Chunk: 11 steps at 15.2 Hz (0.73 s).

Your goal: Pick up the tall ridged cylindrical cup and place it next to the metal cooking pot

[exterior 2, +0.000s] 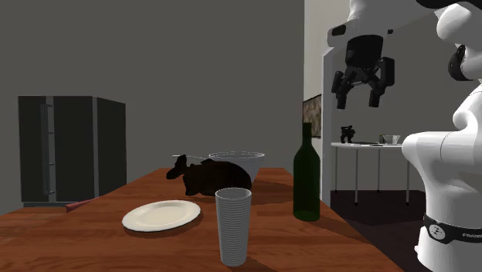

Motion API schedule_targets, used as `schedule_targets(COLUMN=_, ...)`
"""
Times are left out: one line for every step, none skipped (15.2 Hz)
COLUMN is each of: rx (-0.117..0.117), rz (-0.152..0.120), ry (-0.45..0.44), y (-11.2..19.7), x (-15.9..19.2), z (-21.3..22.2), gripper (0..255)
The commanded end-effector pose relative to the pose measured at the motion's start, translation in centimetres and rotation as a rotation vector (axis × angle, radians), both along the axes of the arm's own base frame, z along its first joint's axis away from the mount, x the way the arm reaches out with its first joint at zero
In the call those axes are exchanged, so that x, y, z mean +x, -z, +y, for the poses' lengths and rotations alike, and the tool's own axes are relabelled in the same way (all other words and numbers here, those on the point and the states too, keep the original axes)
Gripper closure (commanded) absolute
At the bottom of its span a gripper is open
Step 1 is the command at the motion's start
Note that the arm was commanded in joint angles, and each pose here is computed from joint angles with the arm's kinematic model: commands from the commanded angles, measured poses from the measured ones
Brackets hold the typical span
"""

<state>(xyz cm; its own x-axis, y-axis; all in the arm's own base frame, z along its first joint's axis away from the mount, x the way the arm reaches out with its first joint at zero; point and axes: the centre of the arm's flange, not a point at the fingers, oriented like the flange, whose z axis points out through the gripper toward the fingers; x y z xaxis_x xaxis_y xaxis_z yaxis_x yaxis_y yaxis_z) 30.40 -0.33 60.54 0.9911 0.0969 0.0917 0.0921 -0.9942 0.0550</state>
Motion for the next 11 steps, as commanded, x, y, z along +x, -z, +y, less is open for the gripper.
schedule_targets(rx=0.0, rz=0.0, ry=0.0, y=0.0, x=0.0, z=0.0, gripper=0)
schedule_targets(rx=0.005, rz=0.004, ry=0.006, y=0.6, x=1.2, z=-0.3, gripper=0)
schedule_targets(rx=0.011, rz=0.007, ry=0.011, y=1.2, x=2.4, z=-0.6, gripper=0)
schedule_targets(rx=0.016, rz=0.011, ry=0.017, y=1.9, x=3.6, z=-0.8, gripper=0)
schedule_targets(rx=0.021, rz=0.014, ry=0.023, y=2.5, x=4.8, z=-1.1, gripper=0)
schedule_targets(rx=0.026, rz=0.018, ry=0.029, y=3.2, x=6.0, z=-1.4, gripper=0)
schedule_targets(rx=0.032, rz=0.022, ry=0.034, y=3.8, x=7.2, z=-1.7, gripper=0)
schedule_targets(rx=0.037, rz=0.025, ry=0.04, y=4.5, x=8.3, z=-2.0, gripper=0)
schedule_targets(rx=0.042, rz=0.029, ry=0.046, y=5.1, x=9.5, z=-2.3, gripper=0)
schedule_targets(rx=0.047, rz=0.032, ry=0.051, y=5.8, x=10.7, z=-2.6, gripper=0)
schedule_targets(rx=0.053, rz=0.036, ry=0.057, y=6.5, x=11.8, z=-2.9, gripper=0)
